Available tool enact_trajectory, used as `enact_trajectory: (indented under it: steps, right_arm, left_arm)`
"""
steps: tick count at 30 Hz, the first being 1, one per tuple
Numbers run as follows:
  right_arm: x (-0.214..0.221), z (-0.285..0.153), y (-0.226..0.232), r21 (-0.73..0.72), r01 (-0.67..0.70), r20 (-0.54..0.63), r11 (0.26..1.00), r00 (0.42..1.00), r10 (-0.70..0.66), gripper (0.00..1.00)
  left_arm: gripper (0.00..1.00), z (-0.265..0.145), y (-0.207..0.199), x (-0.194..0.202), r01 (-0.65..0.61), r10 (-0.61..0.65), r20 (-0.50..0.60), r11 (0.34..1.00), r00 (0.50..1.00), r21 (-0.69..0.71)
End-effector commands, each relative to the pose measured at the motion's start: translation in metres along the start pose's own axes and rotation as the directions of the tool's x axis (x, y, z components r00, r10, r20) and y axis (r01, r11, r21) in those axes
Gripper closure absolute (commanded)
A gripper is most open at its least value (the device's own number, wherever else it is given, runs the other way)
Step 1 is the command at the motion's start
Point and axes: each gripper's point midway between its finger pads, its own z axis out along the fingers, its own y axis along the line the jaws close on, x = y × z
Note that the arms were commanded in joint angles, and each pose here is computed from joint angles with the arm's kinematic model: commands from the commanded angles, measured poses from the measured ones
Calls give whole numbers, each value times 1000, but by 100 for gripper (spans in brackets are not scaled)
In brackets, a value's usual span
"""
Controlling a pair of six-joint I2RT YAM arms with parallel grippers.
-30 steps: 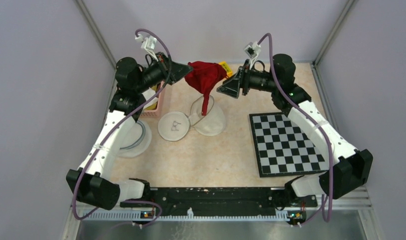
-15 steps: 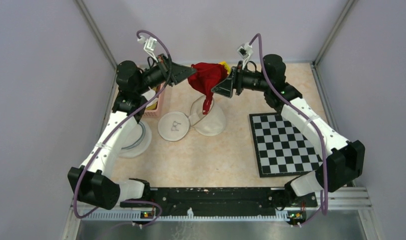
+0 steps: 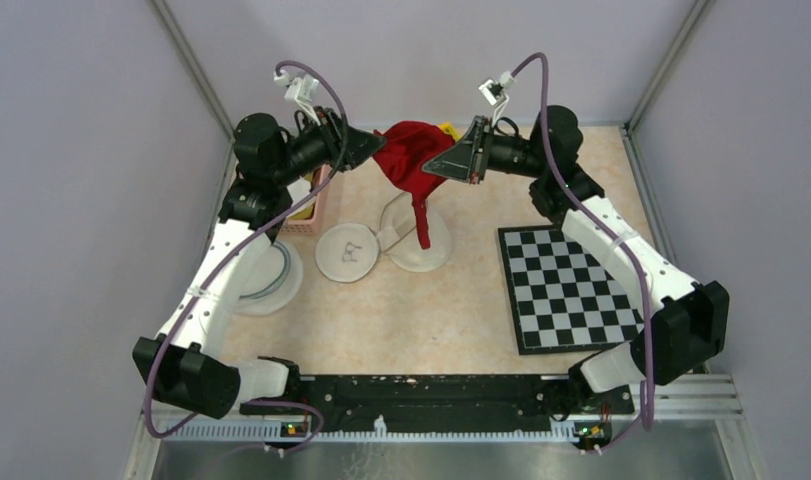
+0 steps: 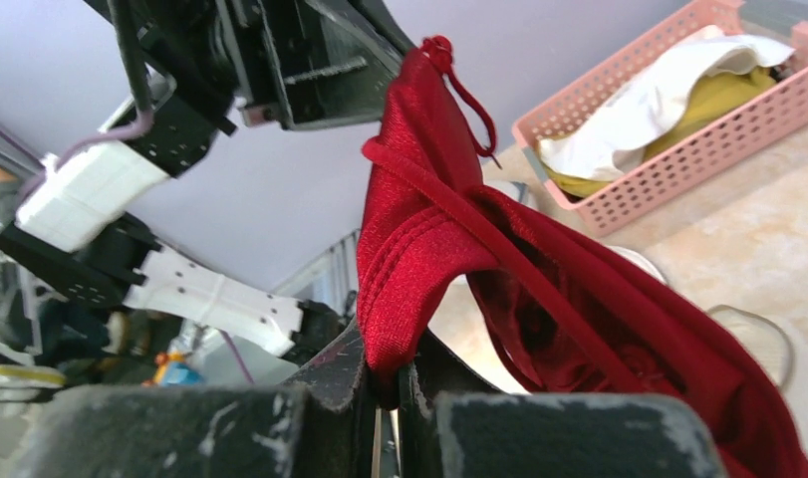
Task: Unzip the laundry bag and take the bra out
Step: Place the bra in the bin.
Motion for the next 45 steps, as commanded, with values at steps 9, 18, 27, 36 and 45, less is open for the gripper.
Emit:
enact_trajectory:
  steps: [9,18,27,36,45]
  right_arm:
    - [-54,-27,38,-130,-278,164,952,941,297,100]
    - [-48,-28,31,-104,-449,158,888,874,460,100]
    - [-22,-23,36,-77,-546,99,834,828,552,100]
    - [-16,-22,44,-73,-564,81,823,819,568,100]
    - [-13,-30,41,-76,-483,90,872,868,488,62]
  left_arm:
    - [1,-26,-23,-37,-640,641,-17,767,767,49]
    - [3,-38,-55,-16,-901,912,82,379,402,209]
    - [4,-19,-68,17,-982,986,165,-44,-13,186]
    - [45,2,-93,9,-991,981,180,57,78,119]
    - [100,9,-102,-32,-925,914,147,379,378,23]
